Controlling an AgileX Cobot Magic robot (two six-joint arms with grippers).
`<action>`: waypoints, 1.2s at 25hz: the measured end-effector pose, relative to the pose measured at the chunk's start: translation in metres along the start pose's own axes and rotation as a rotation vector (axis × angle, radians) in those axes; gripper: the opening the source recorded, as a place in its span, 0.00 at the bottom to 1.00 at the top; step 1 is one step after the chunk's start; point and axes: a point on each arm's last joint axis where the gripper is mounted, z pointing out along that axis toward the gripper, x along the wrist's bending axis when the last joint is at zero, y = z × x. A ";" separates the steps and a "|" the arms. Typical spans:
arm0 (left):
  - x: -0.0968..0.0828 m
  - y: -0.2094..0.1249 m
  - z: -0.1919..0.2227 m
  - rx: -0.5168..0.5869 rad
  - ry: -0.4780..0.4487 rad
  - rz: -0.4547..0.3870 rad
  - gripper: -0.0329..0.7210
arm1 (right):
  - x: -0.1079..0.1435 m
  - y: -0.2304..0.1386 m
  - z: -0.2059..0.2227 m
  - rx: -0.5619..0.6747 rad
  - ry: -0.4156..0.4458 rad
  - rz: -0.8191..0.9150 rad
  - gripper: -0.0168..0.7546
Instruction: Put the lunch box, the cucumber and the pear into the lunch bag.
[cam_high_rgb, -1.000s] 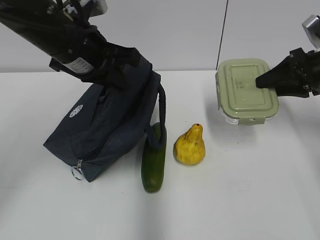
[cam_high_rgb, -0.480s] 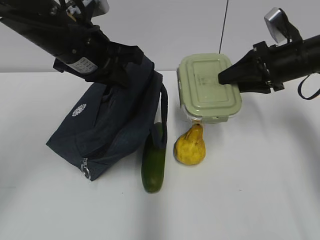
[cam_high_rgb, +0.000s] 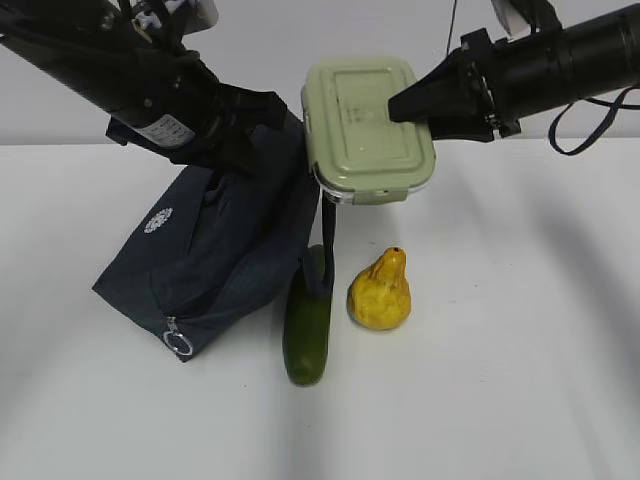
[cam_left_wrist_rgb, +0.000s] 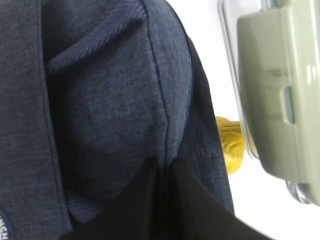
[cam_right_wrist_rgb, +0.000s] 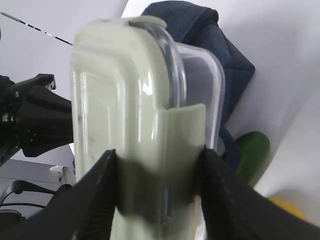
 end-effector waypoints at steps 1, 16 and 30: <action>0.000 0.000 0.000 -0.002 -0.001 -0.002 0.05 | 0.002 0.002 0.001 -0.004 0.005 -0.002 0.48; -0.006 0.005 -0.020 -0.071 -0.023 -0.001 0.05 | 0.020 -0.001 0.022 0.031 0.054 -0.021 0.48; -0.005 0.008 -0.031 -0.102 -0.040 -0.023 0.05 | 0.013 -0.008 0.023 0.111 -0.030 -0.019 0.48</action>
